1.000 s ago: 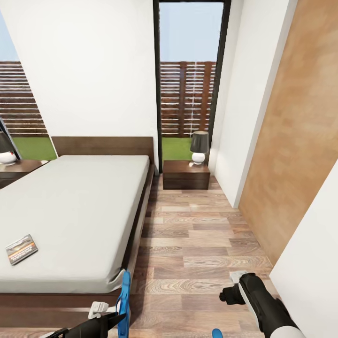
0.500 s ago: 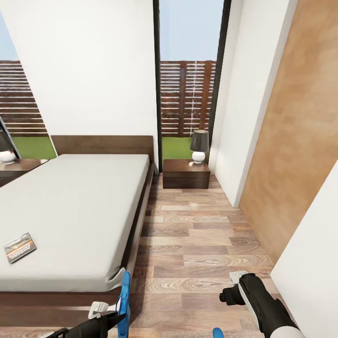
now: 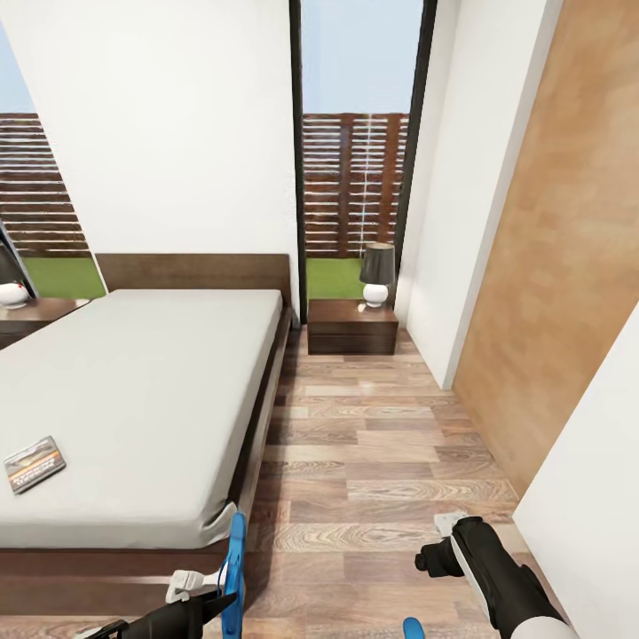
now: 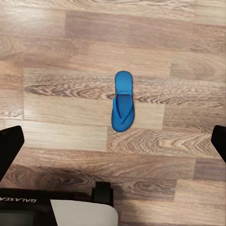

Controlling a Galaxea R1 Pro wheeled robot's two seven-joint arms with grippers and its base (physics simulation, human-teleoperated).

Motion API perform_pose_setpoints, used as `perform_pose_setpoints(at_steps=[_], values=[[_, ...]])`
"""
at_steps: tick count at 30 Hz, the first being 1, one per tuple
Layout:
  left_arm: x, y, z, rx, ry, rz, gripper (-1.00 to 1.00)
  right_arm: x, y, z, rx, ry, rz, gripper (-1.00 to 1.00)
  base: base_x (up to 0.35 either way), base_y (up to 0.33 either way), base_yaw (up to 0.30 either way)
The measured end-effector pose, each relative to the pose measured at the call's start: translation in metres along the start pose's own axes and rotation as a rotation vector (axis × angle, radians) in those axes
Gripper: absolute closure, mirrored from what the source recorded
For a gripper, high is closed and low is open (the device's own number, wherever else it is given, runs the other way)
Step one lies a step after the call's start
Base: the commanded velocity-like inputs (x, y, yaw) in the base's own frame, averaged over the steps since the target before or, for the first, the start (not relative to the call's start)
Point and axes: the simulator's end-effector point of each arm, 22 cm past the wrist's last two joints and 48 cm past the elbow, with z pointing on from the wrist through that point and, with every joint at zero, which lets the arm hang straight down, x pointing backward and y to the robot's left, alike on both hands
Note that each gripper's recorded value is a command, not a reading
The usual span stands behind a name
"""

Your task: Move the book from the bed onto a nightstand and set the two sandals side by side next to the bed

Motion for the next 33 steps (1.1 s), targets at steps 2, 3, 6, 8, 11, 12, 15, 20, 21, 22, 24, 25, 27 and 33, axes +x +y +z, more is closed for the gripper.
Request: perform_pose_setpoints(at_steps=[2, 3, 6, 8, 11, 12, 15, 20, 21, 22, 24, 25, 27, 33], values=[[0.002, 0.002, 0.001, 0.0, 0.0, 0.0, 1.0, 0.001, 0.0, 0.003, 0.0, 0.0, 0.001, -1.0, 0.0, 0.0, 0.0], [0.003, 0.003, 0.002, 0.001, 0.0, 0.0, 1.0, 0.001, 0.0, 0.004, 0.0, -0.001, 0.001, -1.0, 0.0, 0.0, 0.0], [0.005, 0.007, 0.004, 0.001, 0.0, 0.0, 1.0, 0.002, 0.0, 0.009, 0.0, -0.003, 0.001, -1.0, 0.0, 0.0, 0.0], [0.007, 0.009, 0.006, 0.001, 0.0, 0.0, 1.0, 0.003, 0.0, 0.012, -0.001, -0.001, 0.002, -1.0, 0.0, 0.0, 0.0], [0.01, 0.013, 0.008, 0.001, 0.0, 0.0, 1.0, 0.004, 0.0, 0.017, -0.001, -0.006, 0.001, -1.0, 0.0, 0.0, 0.0], [0.011, 0.014, 0.008, 0.001, 0.0, 0.0, 1.0, 0.004, 0.0, 0.019, -0.001, -0.007, 0.001, -1.0, 0.0, 0.0, 0.0], [0.013, 0.019, 0.01, -0.001, -0.001, 0.001, 1.0, 0.005, 0.001, 0.023, -0.005, -0.01, 0.002, -1.0, 0.0, 0.0, 0.0], [0.018, 0.025, 0.013, -0.002, -0.001, 0.001, 1.0, 0.008, 0.002, 0.032, -0.007, -0.008, 0.002, -1.0, 0.0, 0.0, 0.0], [0.019, 0.027, 0.013, -0.002, -0.001, 0.001, 1.0, 0.009, 0.002, 0.033, -0.008, -0.008, 0.002, -1.0, 0.0, 0.0, 0.0], [0.02, 0.028, 0.014, -0.002, -0.001, 0.001, 1.0, 0.009, 0.002, 0.035, -0.008, -0.008, 0.002, -1.0, 0.0, 0.0, 0.0], [0.022, 0.03, 0.016, -0.001, -0.001, 0.001, 1.0, 0.011, 0.001, 0.038, -0.004, -0.008, 0.002, -1.0, 0.0, 0.0, 0.0], [0.023, 0.031, 0.016, -0.001, -0.001, 0.001, 1.0, 0.011, 0.001, 0.04, -0.002, -0.008, 0.002, -1.0, 0.0, 0.0, 0.0], [0.025, 0.034, 0.018, -0.001, -0.001, 0.001, 1.0, 0.012, 0.001, 0.043, -0.002, -0.008, 0.002, -1.0, 0.0, 0.0, 0.0], [0.031, 0.041, 0.023, 0.0, 0.0, 0.001, 1.0, 0.016, 0.001, 0.053, 0.0, -0.009, 0.001, -1.0, 0.0, 0.0, 0.0]])
